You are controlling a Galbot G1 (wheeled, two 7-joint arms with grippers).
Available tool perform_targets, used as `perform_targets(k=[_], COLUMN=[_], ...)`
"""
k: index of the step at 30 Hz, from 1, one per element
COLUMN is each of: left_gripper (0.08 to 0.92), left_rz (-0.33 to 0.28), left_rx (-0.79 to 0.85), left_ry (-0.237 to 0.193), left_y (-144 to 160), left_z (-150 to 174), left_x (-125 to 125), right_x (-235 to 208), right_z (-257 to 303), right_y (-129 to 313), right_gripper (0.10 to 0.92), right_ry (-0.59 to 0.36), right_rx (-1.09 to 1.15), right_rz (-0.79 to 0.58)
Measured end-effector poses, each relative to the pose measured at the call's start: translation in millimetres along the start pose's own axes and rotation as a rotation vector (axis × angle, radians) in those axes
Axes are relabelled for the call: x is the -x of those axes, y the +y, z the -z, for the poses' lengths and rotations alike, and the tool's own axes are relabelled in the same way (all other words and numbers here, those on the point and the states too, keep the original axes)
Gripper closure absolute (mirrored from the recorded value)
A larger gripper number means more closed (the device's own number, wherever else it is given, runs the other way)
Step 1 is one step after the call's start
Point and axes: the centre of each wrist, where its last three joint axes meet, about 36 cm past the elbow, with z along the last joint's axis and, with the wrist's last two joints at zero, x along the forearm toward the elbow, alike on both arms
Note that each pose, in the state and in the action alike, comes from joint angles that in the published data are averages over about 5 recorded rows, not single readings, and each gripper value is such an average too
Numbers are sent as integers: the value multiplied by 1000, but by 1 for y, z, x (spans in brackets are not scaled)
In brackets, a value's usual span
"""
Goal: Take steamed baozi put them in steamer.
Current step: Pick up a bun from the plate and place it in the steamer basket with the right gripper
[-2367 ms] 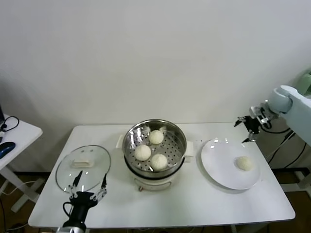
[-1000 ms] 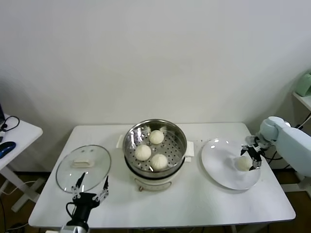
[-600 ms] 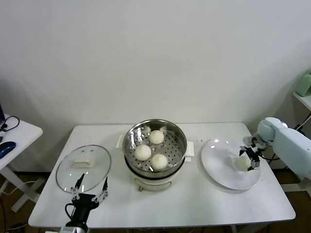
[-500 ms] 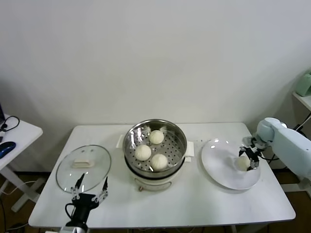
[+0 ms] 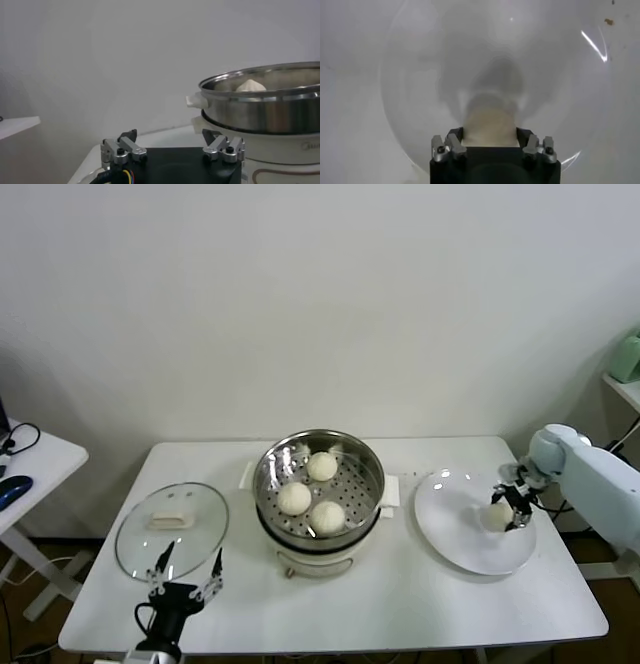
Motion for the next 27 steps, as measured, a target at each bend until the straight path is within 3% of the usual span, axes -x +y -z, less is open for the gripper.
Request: perform_targets(k=[11,27], left_gripper=[177,177], left_rz=[-12,-44], left_rx=[-5,3], left_ry=[-8,-41], left_y=[-5,-13], left_z=[2,9], left_x=[2,9], right_x=[-45,-211], right_z=[18,112], right_y=[-29,-109], right_gripper=[335,344], right_ry=[-58,-269], right_rx=[15,22], right_rz=[-56,-199])
